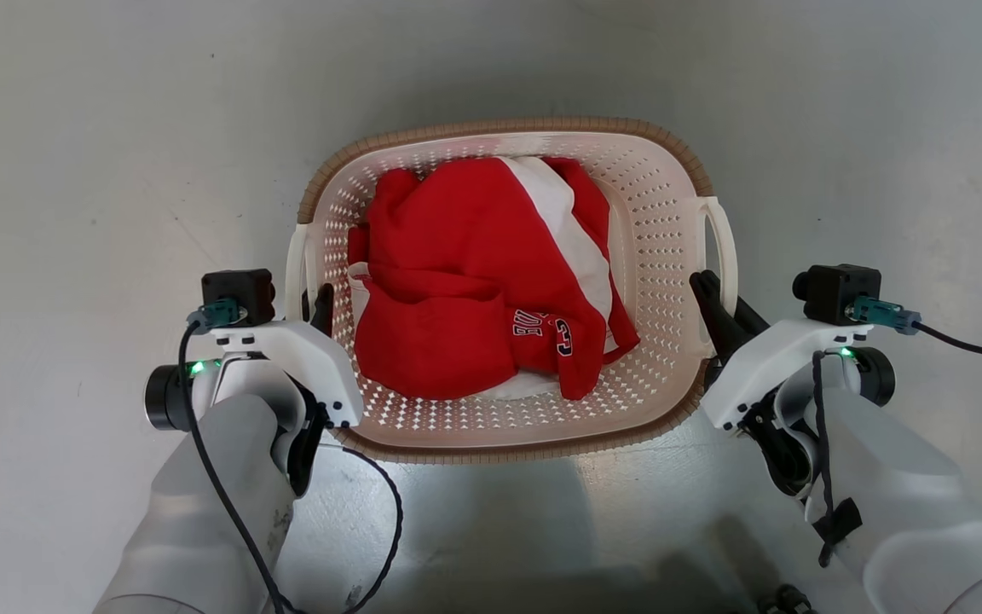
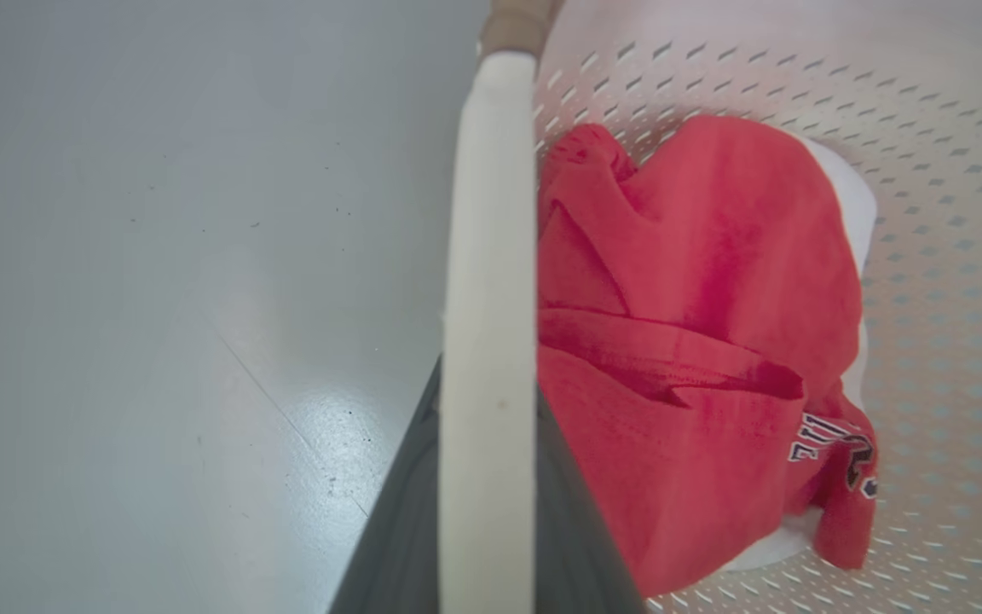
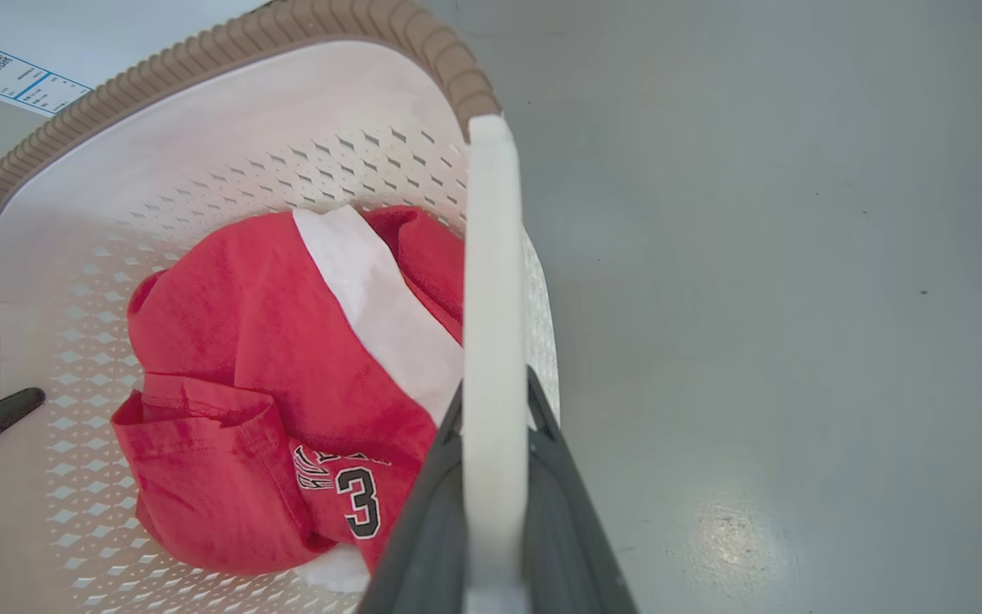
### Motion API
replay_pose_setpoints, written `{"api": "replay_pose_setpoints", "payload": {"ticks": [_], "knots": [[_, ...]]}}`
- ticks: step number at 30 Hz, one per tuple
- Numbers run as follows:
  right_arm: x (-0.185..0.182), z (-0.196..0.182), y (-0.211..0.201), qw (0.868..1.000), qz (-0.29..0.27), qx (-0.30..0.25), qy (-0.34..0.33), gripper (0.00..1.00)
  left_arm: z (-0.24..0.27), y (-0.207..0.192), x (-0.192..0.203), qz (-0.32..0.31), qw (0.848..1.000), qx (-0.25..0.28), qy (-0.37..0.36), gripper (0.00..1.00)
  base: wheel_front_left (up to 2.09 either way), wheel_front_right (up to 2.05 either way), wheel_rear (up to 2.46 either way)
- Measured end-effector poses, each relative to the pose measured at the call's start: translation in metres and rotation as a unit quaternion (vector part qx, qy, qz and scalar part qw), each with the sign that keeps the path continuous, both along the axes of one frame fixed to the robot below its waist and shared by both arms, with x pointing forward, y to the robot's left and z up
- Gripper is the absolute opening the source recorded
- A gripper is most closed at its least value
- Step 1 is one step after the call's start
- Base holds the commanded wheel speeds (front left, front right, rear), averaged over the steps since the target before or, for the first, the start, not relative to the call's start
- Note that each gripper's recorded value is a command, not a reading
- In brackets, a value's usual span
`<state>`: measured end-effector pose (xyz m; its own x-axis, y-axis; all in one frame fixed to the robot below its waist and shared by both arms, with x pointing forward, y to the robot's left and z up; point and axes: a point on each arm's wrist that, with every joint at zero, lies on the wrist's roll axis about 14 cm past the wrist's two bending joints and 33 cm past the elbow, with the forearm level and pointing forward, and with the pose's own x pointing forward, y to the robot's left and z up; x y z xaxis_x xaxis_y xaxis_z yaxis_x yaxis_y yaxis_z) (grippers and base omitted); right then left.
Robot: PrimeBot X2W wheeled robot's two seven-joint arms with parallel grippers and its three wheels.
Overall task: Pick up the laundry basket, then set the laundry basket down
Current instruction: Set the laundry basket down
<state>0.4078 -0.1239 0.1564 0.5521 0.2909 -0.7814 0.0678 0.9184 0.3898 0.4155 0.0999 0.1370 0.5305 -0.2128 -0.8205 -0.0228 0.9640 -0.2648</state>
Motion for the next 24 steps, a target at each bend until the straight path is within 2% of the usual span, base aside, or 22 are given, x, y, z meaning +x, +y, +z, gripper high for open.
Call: {"api": "replay_pose_setpoints", "payload": {"ticks": [2,3,4,5,6,7,8,9,24], "knots": [[0.000,-0.001,0.001,1.000,0.001,0.000,0.001,0.00,-0.001,0.001,0.000,-0.003,1.000,0.003,0.000,0.00,0.00,0.00,0.00],[-0.001,-0.002,0.001,1.000,0.001,0.000,0.002,0.00,-0.001,0.001,0.000,-0.003,1.000,0.004,0.000,0.11,0.00,0.00,0.00],[-0.001,-0.002,0.001,1.000,0.000,0.000,0.002,0.13,-0.001,0.002,0.000,-0.001,1.000,0.003,-0.001,0.13,0.00,0.00,0.00],[-0.001,-0.002,0.001,1.000,-0.001,0.000,0.002,0.38,-0.001,0.002,-0.001,-0.001,1.000,0.003,0.000,0.13,0.00,0.00,0.00],[-0.001,-0.002,0.001,1.000,-0.002,-0.001,0.003,0.76,-0.001,0.002,-0.001,0.000,1.000,0.004,0.000,0.19,0.00,0.00,0.00],[0.000,-0.002,0.000,1.000,-0.004,-0.002,0.003,1.00,-0.001,0.002,-0.001,0.000,1.000,0.003,-0.001,0.38,0.00,0.00,0.00],[0.000,-0.002,-0.001,1.000,-0.006,-0.003,0.002,1.00,-0.001,0.002,-0.002,0.002,1.000,0.001,0.001,0.96,0.00,0.00,0.00],[0.000,-0.002,-0.002,1.000,-0.008,-0.004,0.002,1.00,-0.002,0.003,-0.003,0.004,1.000,0.001,0.003,1.00,0.00,0.00,0.00],[0.006,0.009,-0.005,1.000,-0.005,-0.012,-0.012,1.00,0.009,-0.003,0.001,0.009,1.000,-0.012,-0.005,1.00,0.00,0.00,0.00]]}}
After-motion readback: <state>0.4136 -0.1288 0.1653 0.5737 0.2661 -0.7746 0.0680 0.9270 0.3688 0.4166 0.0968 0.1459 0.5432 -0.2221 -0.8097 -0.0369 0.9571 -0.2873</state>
